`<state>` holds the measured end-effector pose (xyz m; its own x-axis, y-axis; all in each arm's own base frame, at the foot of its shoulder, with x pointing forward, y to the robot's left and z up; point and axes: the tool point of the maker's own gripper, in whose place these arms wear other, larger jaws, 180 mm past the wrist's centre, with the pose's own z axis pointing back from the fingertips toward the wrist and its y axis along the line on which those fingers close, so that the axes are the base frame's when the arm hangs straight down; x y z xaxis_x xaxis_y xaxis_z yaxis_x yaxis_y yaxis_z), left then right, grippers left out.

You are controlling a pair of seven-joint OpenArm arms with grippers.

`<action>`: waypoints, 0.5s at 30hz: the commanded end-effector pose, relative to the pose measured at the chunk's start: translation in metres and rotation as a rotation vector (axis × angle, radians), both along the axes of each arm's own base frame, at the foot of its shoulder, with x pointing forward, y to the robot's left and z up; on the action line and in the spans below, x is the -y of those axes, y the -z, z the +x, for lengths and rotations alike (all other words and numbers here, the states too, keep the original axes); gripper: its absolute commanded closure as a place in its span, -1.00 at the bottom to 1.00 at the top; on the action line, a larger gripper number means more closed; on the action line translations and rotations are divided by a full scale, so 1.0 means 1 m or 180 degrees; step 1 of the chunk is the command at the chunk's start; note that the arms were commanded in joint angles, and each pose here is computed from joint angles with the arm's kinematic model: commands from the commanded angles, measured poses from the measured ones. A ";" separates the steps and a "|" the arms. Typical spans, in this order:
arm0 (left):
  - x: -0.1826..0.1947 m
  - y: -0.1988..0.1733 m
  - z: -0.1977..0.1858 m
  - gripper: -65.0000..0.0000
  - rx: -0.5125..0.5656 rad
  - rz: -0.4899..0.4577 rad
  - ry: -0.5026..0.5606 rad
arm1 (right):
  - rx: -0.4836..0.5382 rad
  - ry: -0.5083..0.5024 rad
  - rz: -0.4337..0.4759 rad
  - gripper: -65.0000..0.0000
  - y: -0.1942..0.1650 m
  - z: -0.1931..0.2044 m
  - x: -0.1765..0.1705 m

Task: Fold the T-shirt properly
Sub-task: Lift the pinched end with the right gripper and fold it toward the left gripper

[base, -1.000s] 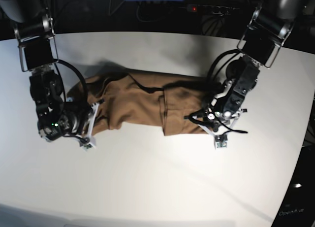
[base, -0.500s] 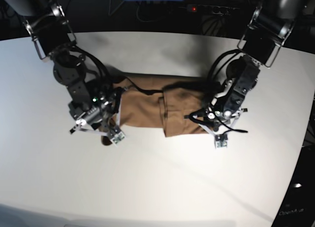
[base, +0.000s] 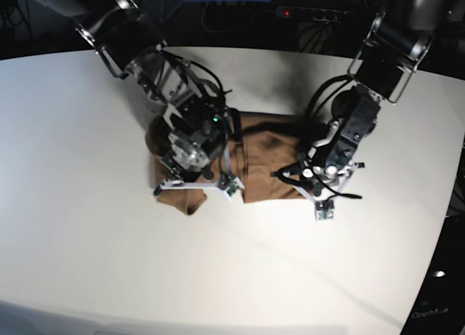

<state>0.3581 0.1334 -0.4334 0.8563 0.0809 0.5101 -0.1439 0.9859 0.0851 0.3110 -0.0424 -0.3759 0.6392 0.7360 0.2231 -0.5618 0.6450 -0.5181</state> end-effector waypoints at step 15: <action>0.031 -0.018 -0.004 0.93 0.0009 -0.0301 0.0126 | 0.0345 -0.0351 0.0170 0.94 -0.036 0.012 -0.062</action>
